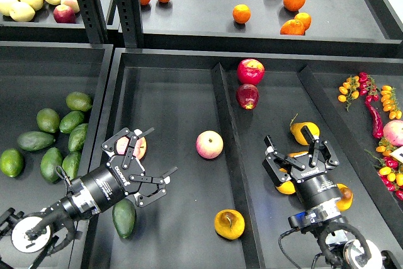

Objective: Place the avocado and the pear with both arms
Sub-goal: 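Swing the left gripper over the dark green avocado near the robot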

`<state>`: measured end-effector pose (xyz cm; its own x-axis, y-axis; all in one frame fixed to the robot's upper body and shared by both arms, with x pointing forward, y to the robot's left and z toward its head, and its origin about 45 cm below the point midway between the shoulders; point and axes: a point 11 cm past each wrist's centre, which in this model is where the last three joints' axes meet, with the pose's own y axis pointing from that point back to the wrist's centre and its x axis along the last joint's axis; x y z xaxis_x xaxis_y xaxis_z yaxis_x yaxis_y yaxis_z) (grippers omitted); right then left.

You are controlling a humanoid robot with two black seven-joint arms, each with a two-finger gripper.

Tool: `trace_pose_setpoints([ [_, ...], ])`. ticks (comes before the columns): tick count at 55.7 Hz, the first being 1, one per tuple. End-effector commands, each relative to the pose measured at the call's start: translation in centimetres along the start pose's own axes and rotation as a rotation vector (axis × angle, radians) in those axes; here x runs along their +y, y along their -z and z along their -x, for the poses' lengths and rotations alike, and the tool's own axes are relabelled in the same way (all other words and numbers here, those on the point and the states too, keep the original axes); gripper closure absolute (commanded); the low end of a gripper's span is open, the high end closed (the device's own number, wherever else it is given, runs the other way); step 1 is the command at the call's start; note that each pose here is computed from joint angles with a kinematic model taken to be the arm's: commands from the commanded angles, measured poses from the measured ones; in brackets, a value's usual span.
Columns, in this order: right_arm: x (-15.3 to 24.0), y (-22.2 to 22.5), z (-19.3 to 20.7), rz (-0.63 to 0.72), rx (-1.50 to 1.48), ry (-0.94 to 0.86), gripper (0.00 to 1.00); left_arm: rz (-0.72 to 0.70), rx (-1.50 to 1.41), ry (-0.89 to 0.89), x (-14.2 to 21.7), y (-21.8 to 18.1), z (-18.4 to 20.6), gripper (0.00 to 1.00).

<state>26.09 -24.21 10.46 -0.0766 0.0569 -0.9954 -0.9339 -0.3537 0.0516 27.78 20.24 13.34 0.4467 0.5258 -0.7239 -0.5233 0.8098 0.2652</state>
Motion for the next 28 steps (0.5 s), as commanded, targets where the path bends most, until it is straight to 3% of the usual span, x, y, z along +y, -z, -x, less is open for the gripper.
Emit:
trace_pose_setpoints([
  [1,-0.7,-0.1,0.2,0.007,-0.002,-0.013,0.0,-0.107,-0.153,-0.02,0.3,-2.6,-0.2,0.01],
  [17,-5.2,1.6,3.1,0.009,0.017,-0.026,0.0,-0.518,-0.576,-0.077,-0.5,-3.2,-0.3,0.01],
  [28,-7.2,2.7,4.2,-0.004,0.029,-0.014,0.0,-0.649,-0.727,-0.091,-0.9,-3.0,-0.5,0.01],
])
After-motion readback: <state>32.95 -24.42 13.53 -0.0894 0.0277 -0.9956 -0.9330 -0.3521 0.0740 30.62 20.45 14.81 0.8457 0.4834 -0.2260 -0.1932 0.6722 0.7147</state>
